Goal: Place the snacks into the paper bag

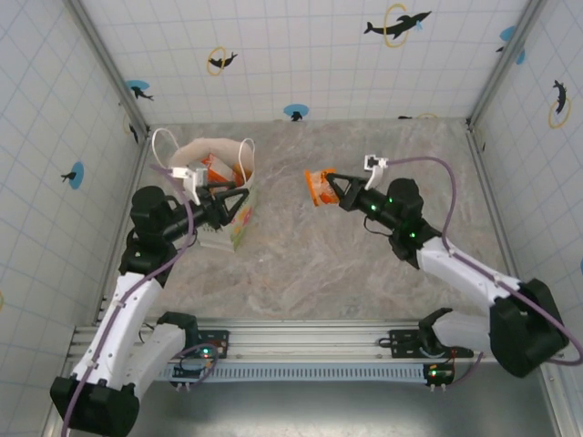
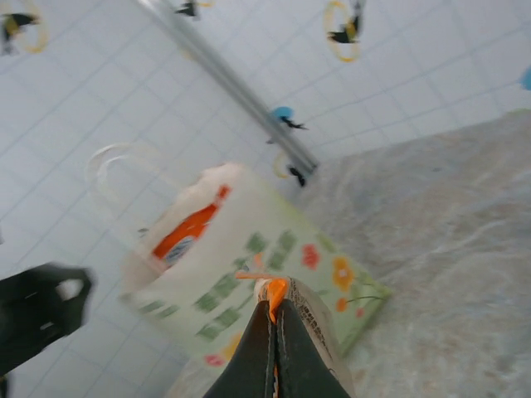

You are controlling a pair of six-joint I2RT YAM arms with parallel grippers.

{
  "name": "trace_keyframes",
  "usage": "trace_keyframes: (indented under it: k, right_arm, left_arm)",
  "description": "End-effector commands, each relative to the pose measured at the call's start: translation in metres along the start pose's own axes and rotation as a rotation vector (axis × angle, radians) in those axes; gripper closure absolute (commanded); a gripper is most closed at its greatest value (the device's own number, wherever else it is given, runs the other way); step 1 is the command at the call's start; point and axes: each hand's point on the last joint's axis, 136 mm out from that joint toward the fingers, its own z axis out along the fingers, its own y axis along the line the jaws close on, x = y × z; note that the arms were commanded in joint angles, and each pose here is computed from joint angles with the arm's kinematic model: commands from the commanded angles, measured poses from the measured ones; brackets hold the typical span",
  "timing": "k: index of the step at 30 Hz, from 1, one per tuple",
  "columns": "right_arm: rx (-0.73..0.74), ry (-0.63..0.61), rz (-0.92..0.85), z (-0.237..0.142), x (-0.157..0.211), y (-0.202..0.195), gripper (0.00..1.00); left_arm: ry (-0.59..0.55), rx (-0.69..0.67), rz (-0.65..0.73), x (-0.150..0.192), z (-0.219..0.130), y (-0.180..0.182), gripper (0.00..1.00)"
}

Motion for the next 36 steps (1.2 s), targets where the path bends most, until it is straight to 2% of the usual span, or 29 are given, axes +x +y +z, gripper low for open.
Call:
trace_keyframes:
  k: [1, 4, 9, 18, 21, 23, 31, 36]
  right_arm:
    - [-0.125, -0.092, -0.085, -0.013, -0.010, 0.041, 0.98]
    - [-0.205, -0.096, -0.143, -0.015, -0.006, 0.069, 0.98]
    - [-0.295, -0.095, -0.186, -0.013, -0.003, 0.099, 0.98]
    - [-0.384, -0.085, -0.225, -0.008, 0.001, 0.124, 0.98]
    - [-0.389, -0.084, -0.228, -0.005, 0.000, 0.126, 0.97]
    - [-0.393, -0.079, -0.228, -0.003, 0.002, 0.128, 0.97]
    - [-0.396, -0.076, -0.226, 0.000, 0.006, 0.129, 0.97]
    - [-0.382, -0.073, -0.234, 0.001, 0.007, 0.127, 0.97]
  left_arm:
    - [-0.001, 0.149, 0.126, 0.003, 0.013, -0.031, 0.39]
    - [0.044, 0.211, 0.175, 0.015, 0.027, -0.045, 0.40]
    - [0.075, 0.249, 0.168, 0.020, 0.040, -0.054, 0.40]
    - [0.063, 0.343, 0.174, 0.019, 0.042, -0.070, 0.44]
    - [0.069, 0.375, 0.180, 0.018, 0.043, -0.075, 0.49]
    - [0.081, 0.384, 0.133, 0.017, 0.043, -0.077, 0.54]
    - [0.107, 0.375, 0.114, 0.020, 0.043, -0.077, 0.71]
    - [0.111, 0.377, 0.114, 0.019, 0.042, -0.077, 0.77]
